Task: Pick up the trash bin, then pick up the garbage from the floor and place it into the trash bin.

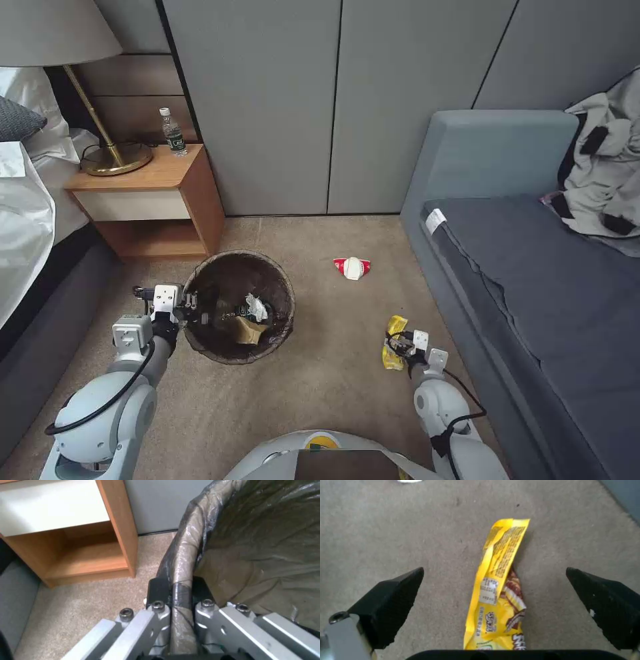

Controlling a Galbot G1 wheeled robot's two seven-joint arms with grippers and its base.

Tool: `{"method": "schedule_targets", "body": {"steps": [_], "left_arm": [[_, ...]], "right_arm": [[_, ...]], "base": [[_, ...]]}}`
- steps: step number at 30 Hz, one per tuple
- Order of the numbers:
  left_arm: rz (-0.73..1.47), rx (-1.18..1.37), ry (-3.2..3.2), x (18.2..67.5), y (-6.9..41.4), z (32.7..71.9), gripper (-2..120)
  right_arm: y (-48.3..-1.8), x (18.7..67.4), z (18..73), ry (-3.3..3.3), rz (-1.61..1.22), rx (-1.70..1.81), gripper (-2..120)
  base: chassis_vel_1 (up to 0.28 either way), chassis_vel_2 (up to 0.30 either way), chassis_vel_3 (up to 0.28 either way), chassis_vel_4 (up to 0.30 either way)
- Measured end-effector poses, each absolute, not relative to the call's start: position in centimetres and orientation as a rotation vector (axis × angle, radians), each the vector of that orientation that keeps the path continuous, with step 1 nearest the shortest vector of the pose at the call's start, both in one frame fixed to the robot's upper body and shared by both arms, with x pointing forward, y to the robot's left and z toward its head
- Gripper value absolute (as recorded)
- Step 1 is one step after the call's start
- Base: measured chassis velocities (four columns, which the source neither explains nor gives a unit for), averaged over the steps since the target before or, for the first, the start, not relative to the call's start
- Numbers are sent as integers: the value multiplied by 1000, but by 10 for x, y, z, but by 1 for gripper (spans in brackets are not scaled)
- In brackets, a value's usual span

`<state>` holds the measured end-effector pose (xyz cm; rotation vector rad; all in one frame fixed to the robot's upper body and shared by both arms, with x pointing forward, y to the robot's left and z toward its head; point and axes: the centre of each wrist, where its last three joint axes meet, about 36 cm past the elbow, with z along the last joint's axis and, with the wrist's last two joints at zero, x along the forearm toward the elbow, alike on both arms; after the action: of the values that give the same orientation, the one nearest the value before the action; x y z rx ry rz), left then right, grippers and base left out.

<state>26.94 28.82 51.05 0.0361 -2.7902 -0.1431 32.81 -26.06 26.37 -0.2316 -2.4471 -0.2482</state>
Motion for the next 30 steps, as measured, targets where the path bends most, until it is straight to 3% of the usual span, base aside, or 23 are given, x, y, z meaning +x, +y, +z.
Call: {"method": "schedule_targets", "body": {"steps": [15,30], "left_arm": [[-144,38,-2786,269,288,509,3],[-143,35,-2784,268,288,509,3]], "right_arm": [[-244,348,220,-2380,-242,-242,100],[-248,365,213,-2367,-261,-269,100]], "base": [[0,0,0,0],[0,0,0,0]]}}
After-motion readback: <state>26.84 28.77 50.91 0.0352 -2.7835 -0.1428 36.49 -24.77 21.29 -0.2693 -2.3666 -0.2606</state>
